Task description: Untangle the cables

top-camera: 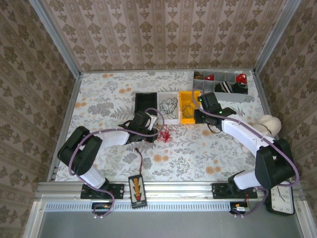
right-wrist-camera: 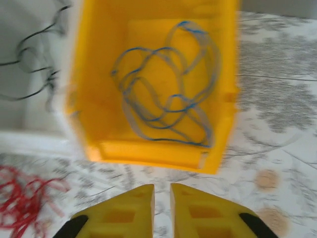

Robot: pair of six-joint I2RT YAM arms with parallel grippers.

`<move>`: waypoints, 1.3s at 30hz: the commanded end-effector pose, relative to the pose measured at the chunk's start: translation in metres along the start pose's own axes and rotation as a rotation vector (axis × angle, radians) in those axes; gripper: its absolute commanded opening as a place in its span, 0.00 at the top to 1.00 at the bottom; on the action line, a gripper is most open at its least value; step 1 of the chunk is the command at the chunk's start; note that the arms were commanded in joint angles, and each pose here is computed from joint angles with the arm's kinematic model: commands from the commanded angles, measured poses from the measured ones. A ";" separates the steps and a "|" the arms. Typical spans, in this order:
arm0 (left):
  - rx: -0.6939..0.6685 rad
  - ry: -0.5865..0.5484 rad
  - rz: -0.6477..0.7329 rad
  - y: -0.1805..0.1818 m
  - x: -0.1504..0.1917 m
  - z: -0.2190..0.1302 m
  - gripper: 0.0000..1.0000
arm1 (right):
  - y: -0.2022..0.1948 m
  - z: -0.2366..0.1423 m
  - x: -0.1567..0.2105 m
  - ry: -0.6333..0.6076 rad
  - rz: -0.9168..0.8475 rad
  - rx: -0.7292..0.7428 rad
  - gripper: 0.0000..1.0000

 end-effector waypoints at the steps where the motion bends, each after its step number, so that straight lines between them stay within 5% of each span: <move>1: -0.007 0.017 0.009 0.000 -0.001 0.004 0.94 | 0.052 0.006 0.028 0.125 -0.223 -0.197 0.67; 7: -0.005 0.019 0.005 0.000 -0.002 0.004 0.94 | 0.113 0.025 0.083 0.305 -0.497 -0.289 0.44; 9: -0.005 0.021 0.009 0.000 -0.002 0.004 0.94 | 0.118 0.032 0.088 0.312 -0.524 -0.264 0.24; 10: -0.005 0.021 0.010 0.000 -0.003 0.003 0.94 | 0.119 0.035 0.088 0.308 -0.532 -0.243 0.02; 14: -0.006 0.021 0.009 0.000 -0.003 0.003 0.94 | 0.120 0.043 0.080 0.276 -0.560 -0.162 0.00; 18: -0.006 0.020 0.004 0.000 -0.002 0.004 0.95 | 0.123 0.049 0.080 0.279 -0.584 -0.171 0.10; 26: -0.012 0.019 -0.001 0.001 0.000 0.003 0.95 | 0.127 0.058 0.090 0.345 -0.580 -0.219 0.51; 29: -0.010 0.022 -0.002 0.001 0.001 0.003 0.95 | 0.125 0.058 0.092 0.343 -0.572 -0.212 0.58; 34: -0.008 0.022 -0.001 0.001 0.000 0.003 0.95 | 0.117 0.051 0.085 0.289 -0.551 -0.179 0.94; 39: -0.006 0.023 0.000 0.000 -0.001 0.004 0.95 | 0.097 0.031 0.062 0.164 -0.466 -0.129 1.00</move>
Point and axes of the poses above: each hand's point on the last joint's axis, 136 mm out from that joint toward the fingers, its own z axis out along the fingers, its own y axis along the line the jaws close on, x = y × z, the point moved 7 cm from there along -z, back along the fingers, and after that the axes turned 5 degrees about z, right-handed, at the moved point
